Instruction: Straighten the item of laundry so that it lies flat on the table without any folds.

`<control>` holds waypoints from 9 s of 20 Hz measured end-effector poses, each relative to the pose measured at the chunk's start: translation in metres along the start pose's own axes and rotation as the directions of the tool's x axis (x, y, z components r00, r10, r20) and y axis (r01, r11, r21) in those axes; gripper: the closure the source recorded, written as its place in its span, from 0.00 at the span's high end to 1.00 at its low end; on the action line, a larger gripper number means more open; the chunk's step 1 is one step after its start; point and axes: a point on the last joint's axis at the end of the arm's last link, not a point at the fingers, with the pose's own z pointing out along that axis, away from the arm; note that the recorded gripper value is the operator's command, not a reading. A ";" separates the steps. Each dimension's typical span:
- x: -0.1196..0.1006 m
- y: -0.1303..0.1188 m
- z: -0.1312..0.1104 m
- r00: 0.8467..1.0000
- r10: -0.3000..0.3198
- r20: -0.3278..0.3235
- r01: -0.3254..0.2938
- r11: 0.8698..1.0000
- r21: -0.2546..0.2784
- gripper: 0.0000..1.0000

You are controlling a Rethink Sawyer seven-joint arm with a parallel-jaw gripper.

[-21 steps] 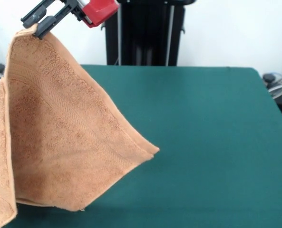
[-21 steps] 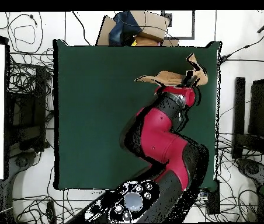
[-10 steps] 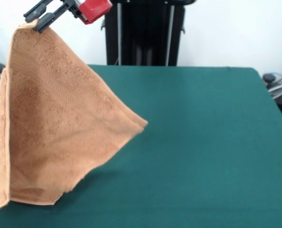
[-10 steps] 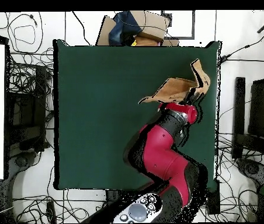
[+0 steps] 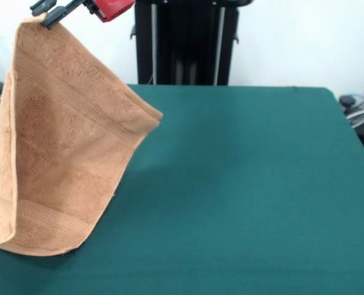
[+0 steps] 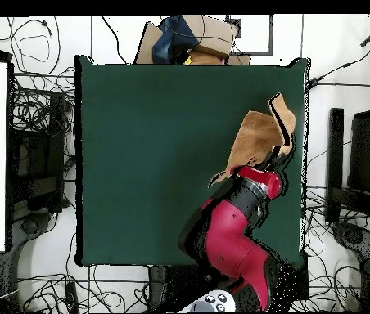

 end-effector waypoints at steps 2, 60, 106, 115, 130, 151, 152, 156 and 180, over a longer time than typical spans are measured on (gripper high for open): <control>0.005 -0.001 -0.001 1.000 0.006 0.005 -0.006 1.000 0.005 0.00; 0.177 0.111 0.002 0.952 0.268 0.146 -0.268 0.963 -0.024 0.00; 0.255 0.107 -0.001 0.703 0.708 0.071 -0.710 0.705 -0.003 0.00; 0.266 0.096 -0.003 0.679 0.732 0.045 -0.732 0.681 -0.031 0.00; 0.324 0.065 -0.003 0.610 0.792 -0.019 -0.792 0.610 -0.026 0.00; 0.414 0.069 0.012 0.542 0.839 -0.043 -0.840 0.538 -0.074 0.00; 0.416 0.071 0.013 0.542 0.839 -0.041 -0.839 0.539 -0.077 0.00; 0.422 0.084 0.017 0.545 0.837 -0.042 -0.836 0.541 -0.090 0.00; 0.406 0.107 0.026 0.626 0.779 0.036 -0.774 0.626 -0.091 1.00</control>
